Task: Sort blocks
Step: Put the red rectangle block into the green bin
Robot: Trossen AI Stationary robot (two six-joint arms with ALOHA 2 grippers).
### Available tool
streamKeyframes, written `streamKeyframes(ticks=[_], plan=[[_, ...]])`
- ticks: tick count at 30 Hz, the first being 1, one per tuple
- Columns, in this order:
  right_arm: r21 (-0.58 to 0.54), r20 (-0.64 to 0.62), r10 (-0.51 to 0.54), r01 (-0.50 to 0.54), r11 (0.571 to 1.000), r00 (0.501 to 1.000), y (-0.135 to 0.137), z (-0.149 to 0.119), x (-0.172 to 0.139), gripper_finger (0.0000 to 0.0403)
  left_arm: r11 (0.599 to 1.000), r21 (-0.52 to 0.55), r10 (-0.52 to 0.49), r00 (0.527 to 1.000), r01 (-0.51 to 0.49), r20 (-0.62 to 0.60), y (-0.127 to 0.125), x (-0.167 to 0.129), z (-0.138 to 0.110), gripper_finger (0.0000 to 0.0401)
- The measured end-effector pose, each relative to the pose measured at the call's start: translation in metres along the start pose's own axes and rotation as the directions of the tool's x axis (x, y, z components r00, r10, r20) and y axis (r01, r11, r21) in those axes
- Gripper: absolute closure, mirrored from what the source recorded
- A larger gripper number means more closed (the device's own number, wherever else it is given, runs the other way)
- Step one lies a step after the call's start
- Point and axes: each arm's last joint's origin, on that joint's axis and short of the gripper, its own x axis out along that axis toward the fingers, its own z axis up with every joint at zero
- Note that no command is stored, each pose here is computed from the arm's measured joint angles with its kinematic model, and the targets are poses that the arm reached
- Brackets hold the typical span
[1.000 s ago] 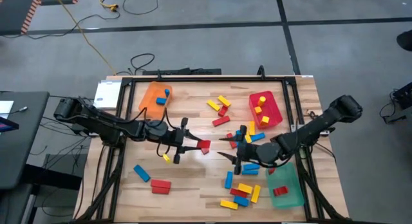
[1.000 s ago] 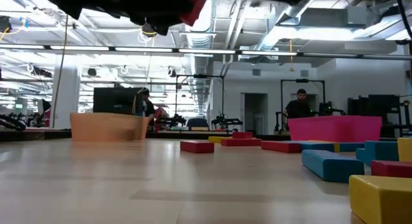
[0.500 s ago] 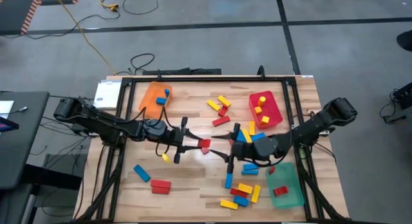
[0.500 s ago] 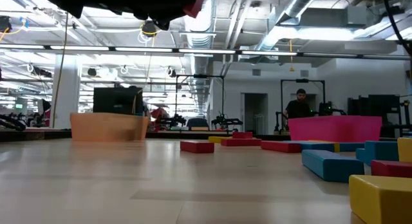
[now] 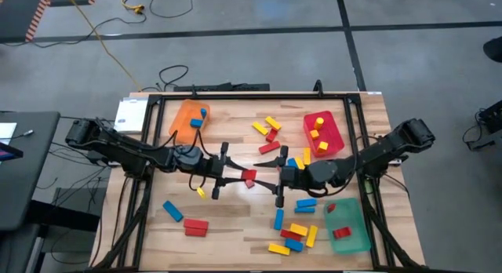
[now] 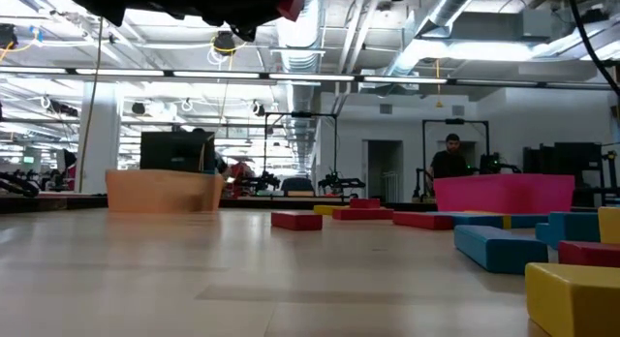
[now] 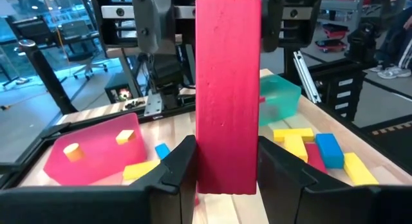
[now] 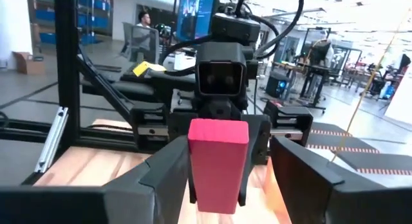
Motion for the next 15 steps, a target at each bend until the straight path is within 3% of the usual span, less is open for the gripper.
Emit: streamKeyframes(ticks=[15], plan=[[0.009,0.019,0.046,-0.046,0.999,0.999,-0.0072,-0.0004,0.0041,0.0224,1.0,0.005,0.018,1.0,-0.018,0.015,0.0008,0.0,0.0016,0.0283]])
